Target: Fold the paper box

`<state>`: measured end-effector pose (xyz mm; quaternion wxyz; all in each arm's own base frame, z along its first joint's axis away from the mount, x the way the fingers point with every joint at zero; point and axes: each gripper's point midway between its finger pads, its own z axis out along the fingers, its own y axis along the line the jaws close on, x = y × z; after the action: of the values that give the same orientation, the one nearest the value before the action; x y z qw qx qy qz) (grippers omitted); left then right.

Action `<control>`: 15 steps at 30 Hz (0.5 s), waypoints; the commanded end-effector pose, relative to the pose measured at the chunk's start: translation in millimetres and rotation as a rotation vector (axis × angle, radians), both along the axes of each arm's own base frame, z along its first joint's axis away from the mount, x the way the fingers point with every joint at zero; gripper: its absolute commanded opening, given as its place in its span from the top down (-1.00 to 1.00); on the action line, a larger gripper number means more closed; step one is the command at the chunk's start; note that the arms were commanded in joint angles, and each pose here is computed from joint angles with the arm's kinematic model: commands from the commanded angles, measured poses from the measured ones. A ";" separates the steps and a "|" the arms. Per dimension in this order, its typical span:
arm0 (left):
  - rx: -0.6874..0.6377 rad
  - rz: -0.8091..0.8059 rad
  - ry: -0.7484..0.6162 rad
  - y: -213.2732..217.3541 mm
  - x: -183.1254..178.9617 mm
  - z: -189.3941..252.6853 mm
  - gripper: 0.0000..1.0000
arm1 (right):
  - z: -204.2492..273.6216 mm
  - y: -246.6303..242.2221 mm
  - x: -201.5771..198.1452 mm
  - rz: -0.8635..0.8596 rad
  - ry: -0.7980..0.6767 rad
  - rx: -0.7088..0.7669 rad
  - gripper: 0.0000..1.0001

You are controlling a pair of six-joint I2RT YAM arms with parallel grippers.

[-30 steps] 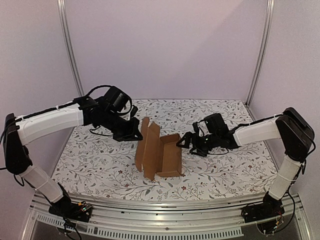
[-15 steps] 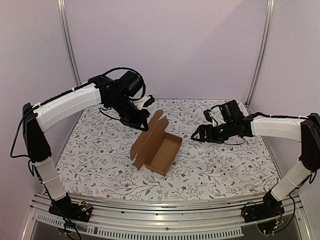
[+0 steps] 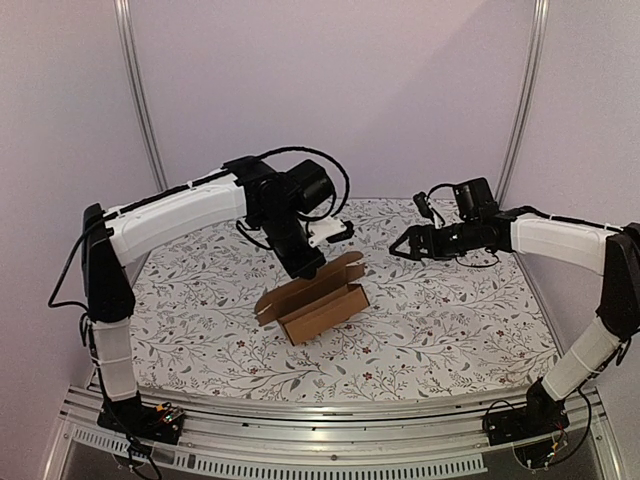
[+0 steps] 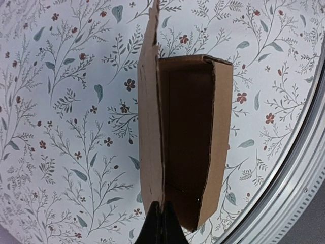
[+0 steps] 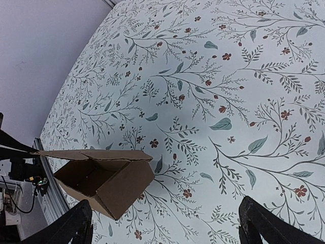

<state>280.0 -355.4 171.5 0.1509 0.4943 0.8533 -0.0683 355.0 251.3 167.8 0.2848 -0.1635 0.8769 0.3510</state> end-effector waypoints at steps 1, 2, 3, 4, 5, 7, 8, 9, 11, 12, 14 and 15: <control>0.067 -0.106 -0.105 2.7 9.9 6.3 1.00 | 2.3 11.5 -12.5 0.125 -0.050 0.009 -0.97; 0.068 -0.118 -0.119 1.4 10.2 9.1 1.00 | 2.5 11.8 -17.7 0.146 -0.087 -0.010 -0.97; 0.068 -0.129 -0.130 -0.1 9.8 11.5 1.00 | 6.9 11.6 -22.2 0.171 -0.151 -0.032 -0.97; 0.065 -0.141 -0.138 -2.3 9.1 13.0 1.00 | 7.8 11.7 -26.9 0.201 -0.206 -0.054 -0.98; 0.060 -0.153 -0.147 -4.7 7.7 15.1 1.00 | 13.8 11.9 -33.0 0.218 -0.248 -0.057 -0.98; 0.055 -0.183 -0.163 -9.4 4.4 17.9 1.00 | 16.7 13.1 -42.8 0.267 -0.316 -0.075 -0.96; 0.054 -0.203 -0.171 -12.3 1.9 18.7 1.00 | 21.1 14.1 -48.3 0.293 -0.352 -0.080 -0.95; 0.055 -0.225 -0.177 -15.9 -1.3 18.7 1.00 | 20.8 15.8 -53.8 0.316 -0.367 -0.083 -0.94; 0.070 -0.262 -0.192 -19.5 -3.6 16.7 1.00 | 23.0 16.7 -60.7 0.358 -0.423 -0.106 -0.94; 0.068 -0.269 -0.198 -21.3 -3.8 16.6 1.00 | 25.2 16.9 -64.1 0.371 -0.443 -0.111 -0.93; 0.055 -0.282 -0.204 -25.9 -5.7 19.0 1.00 | 24.6 16.5 -68.1 0.397 -0.472 -0.136 -0.89; 0.054 -0.289 -0.210 -27.9 -6.3 20.4 1.00 | 23.9 16.6 -69.8 0.412 -0.492 -0.156 -0.86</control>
<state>274.8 -368.5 178.9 0.1857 0.5970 0.7803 -0.0129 292.8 268.1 193.7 0.3743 -0.3789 0.7841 0.3187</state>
